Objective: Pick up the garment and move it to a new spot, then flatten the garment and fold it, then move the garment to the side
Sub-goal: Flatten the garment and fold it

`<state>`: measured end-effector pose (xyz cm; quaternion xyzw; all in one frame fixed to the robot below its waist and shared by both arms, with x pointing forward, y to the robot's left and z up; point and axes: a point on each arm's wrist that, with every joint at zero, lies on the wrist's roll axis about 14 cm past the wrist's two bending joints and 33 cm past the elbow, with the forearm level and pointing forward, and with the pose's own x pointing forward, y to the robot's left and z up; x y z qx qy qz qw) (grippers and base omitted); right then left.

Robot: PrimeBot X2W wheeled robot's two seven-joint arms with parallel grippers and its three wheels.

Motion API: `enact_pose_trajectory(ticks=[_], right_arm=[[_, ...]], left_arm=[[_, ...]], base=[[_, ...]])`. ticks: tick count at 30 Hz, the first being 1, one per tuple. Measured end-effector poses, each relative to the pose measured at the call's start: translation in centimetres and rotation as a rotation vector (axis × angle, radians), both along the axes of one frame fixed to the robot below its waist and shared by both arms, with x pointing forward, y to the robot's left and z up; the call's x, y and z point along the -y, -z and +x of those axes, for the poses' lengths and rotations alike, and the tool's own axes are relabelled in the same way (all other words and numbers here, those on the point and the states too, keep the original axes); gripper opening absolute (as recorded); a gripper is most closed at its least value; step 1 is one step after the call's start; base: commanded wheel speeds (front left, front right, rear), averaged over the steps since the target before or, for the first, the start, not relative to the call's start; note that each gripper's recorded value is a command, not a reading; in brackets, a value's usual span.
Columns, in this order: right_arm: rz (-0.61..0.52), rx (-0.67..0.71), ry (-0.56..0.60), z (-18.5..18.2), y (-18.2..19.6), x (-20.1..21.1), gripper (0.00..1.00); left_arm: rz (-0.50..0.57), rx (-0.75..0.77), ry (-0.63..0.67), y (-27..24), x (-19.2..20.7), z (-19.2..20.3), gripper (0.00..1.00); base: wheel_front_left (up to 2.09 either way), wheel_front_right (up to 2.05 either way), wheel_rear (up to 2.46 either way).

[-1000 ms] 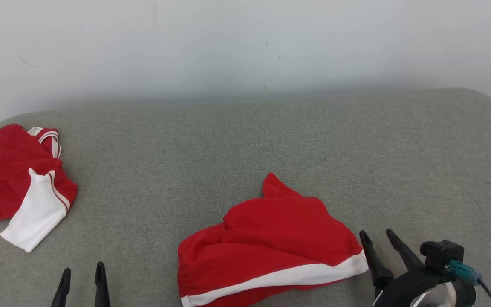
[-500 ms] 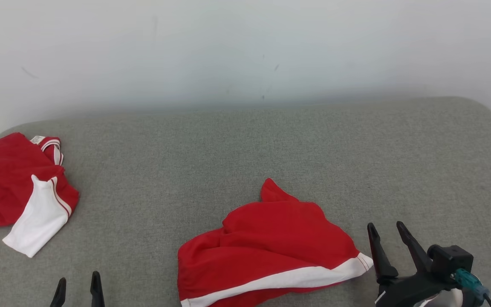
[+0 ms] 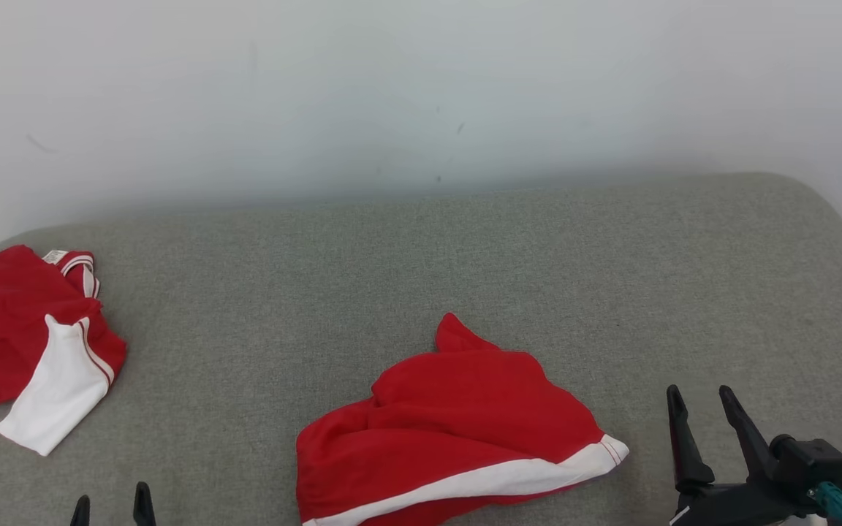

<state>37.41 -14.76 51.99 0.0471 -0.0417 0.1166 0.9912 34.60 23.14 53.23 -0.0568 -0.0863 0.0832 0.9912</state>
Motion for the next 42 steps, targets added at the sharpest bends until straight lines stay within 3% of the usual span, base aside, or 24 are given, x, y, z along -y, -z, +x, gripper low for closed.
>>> enact_pose_trajectory(ticks=[42], right_arm=[[0.015,0.026,-0.031,-1.3,-1.2,-0.9,1.0]], left_arm=[[0.079,-0.021,0.051,0.1,0.2,-1.1,1.0]], base=[[0.0,0.0,0.0]])
